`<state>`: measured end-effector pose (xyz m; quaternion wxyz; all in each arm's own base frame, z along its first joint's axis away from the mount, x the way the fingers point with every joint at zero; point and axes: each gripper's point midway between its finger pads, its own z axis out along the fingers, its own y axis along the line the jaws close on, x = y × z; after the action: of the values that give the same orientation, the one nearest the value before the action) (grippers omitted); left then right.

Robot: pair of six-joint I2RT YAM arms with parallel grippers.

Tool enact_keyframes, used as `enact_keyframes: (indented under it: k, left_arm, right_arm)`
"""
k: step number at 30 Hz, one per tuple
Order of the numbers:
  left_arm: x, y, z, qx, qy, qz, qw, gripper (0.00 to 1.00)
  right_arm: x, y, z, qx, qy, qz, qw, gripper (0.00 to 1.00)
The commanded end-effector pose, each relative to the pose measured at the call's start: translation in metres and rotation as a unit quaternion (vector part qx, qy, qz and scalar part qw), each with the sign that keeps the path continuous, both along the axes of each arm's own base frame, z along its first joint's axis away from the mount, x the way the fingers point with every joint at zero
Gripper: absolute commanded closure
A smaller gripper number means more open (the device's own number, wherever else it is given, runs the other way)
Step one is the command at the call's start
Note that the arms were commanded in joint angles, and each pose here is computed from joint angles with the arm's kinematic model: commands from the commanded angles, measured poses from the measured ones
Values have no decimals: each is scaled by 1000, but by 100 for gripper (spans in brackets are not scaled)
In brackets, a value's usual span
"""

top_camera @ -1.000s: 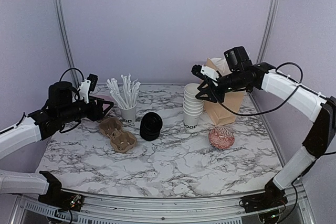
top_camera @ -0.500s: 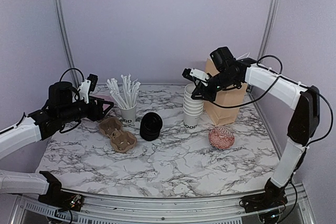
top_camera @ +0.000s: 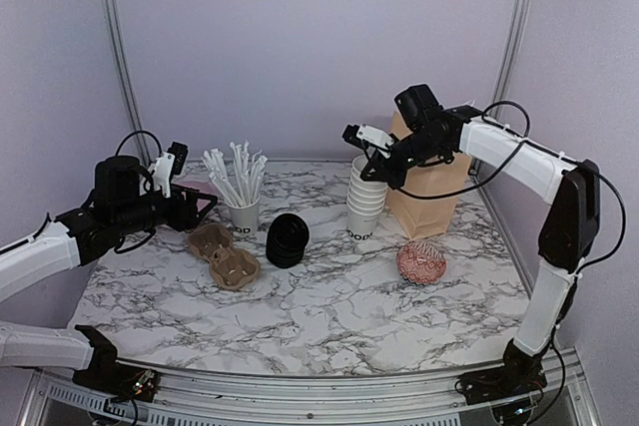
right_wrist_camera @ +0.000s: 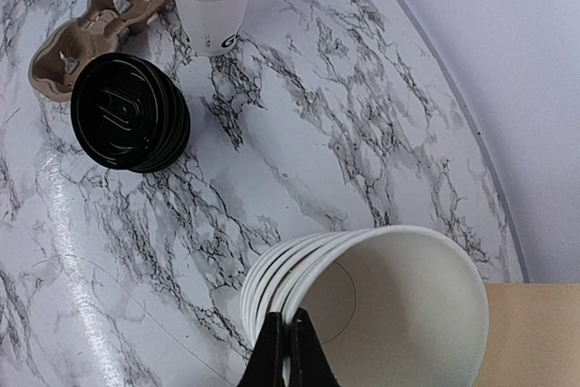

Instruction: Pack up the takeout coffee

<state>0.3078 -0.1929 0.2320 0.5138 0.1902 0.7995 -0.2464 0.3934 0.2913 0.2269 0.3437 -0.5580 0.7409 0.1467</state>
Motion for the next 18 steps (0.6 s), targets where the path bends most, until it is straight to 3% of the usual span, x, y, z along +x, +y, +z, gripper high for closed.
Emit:
enact_keyframes:
  k: [1,7,18]
  left_arm:
    - [-1,-4,2,-2,3,-7,1000,42]
    - [0,-5,0,0,6,-9,1000,41]
    - [1,-7,-5,1,15,-13,1000,41]
  right_arm:
    - [20,17,22,27,-35,1,999,100]
    - [36,27,22,28,-29,3,999,100]
    - [30,24,70,45,-61,4,997,100]
